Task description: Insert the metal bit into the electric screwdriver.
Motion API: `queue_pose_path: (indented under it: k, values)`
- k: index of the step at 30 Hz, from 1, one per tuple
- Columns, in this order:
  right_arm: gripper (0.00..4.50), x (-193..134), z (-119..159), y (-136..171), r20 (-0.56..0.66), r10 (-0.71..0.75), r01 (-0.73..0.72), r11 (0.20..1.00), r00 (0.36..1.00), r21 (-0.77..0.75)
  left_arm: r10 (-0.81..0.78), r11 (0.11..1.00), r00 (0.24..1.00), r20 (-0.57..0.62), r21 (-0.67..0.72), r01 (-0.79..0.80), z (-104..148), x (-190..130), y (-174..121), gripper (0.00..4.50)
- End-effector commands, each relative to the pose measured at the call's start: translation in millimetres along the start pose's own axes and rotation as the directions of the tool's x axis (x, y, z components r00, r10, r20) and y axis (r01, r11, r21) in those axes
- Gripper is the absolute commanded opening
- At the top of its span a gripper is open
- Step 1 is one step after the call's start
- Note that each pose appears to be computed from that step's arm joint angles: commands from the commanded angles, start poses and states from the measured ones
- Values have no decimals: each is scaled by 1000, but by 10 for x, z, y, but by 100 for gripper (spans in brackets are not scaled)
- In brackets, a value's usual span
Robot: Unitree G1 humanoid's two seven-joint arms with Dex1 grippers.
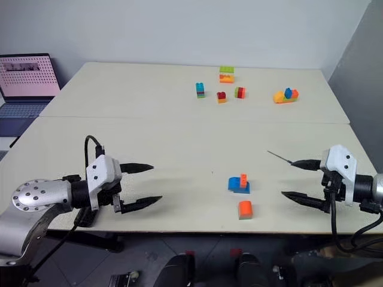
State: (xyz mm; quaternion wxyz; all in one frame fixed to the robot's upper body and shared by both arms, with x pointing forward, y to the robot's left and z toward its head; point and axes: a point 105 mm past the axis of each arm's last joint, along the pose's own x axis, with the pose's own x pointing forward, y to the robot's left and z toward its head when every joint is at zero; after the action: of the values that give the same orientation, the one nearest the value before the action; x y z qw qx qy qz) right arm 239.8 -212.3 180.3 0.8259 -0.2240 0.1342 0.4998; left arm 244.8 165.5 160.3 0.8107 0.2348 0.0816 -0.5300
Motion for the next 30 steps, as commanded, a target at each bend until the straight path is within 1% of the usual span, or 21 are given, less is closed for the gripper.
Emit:
queue_pose_path:
  k: [1, 4, 7, 9, 15, 21, 24, 26, 27, 30]
  values:
    - [444, 97, 128, 197, -5, 119, -119, 992, 993, -30, -147, 988, 989, 21, 46, 146, 167, 62, -251, 450]
    - [444, 204, 92, 317, -23, 185, -185, 983, 983, -13, -204, 977, 979, 25, 69, 202, 187, 112, -362, 450]
    - [444, 421, -1, 416, -55, 256, -258, 966, 965, -16, -296, 948, 955, 28, 130, 290, 202, 206, -540, 450]
    - [444, 566, -51, 450, -65, 306, -308, 951, 950, -14, -332, 934, 942, 38, 149, 324, 186, 246, -603, 450]
    - [444, 795, -124, 532, -74, 393, -396, 918, 917, -33, -346, 926, 936, 58, 184, 331, 163, 290, -623, 450]
    - [444, 947, -192, 497, -68, 398, -400, 916, 915, -35, -356, 922, 931, 76, 190, 337, 153, 339, -672, 450]
    - [392, 978, -230, 466, -67, 388, -391, 920, 919, -32, -350, 925, 933, 88, 191, 329, 165, 375, -675, 450]
    - [343, 979, -239, 448, -63, 382, -385, 922, 922, -40, -343, 929, 934, 101, 184, 321, 181, 401, -664, 450]
    - [329, 978, -244, 443, -63, 382, -384, 922, 922, -43, -339, 931, 935, 105, 180, 317, 185, 411, -655, 450]
    - [251, 966, -243, 425, -62, 371, -374, 926, 927, -44, -333, 934, 936, 115, 179, 311, 199, 445, -626, 450]
